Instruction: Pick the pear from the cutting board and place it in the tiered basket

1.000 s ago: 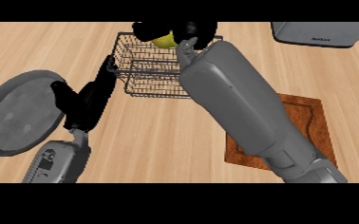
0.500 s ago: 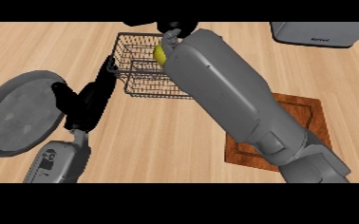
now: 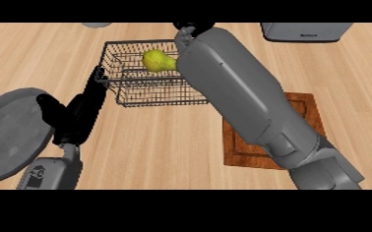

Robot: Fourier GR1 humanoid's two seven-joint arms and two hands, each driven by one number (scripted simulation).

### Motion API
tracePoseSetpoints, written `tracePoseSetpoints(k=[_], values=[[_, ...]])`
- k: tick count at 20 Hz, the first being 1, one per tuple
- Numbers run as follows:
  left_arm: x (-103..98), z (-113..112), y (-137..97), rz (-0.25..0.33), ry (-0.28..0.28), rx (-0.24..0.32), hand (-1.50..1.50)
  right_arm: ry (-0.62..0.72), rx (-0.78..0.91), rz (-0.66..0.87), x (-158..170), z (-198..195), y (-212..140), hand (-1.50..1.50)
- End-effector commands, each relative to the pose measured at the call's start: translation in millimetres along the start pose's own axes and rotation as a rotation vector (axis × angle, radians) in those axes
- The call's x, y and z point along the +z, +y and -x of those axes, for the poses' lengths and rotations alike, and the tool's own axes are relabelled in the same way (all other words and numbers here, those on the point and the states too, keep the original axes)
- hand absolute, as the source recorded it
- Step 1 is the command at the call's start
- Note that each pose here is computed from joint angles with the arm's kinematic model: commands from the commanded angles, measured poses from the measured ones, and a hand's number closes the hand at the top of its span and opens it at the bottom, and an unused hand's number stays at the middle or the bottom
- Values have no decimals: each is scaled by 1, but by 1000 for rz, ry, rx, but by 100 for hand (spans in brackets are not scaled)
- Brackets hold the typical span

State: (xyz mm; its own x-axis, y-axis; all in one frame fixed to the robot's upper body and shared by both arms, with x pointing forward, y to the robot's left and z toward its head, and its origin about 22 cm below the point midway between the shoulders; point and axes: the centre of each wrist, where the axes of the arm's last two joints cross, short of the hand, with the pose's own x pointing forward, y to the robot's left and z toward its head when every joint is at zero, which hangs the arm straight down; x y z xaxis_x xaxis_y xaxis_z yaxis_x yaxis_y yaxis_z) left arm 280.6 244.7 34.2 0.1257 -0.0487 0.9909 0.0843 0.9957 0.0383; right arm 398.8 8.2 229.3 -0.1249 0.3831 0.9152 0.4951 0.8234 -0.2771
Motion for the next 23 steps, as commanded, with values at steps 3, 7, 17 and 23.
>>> tracePoseSetpoints(k=[3,7,17,23], values=[[14,16,3,20,83,24,0,62,-19,-23,6,33,-37,-150],[16,20,9,9,80,26,0,52,26,-144,10,38,-78,-150],[24,20,25,-45,79,51,0,42,32,-253,44,49,-203,-150],[22,11,13,-25,59,46,0,5,63,-193,67,55,-289,-150]])
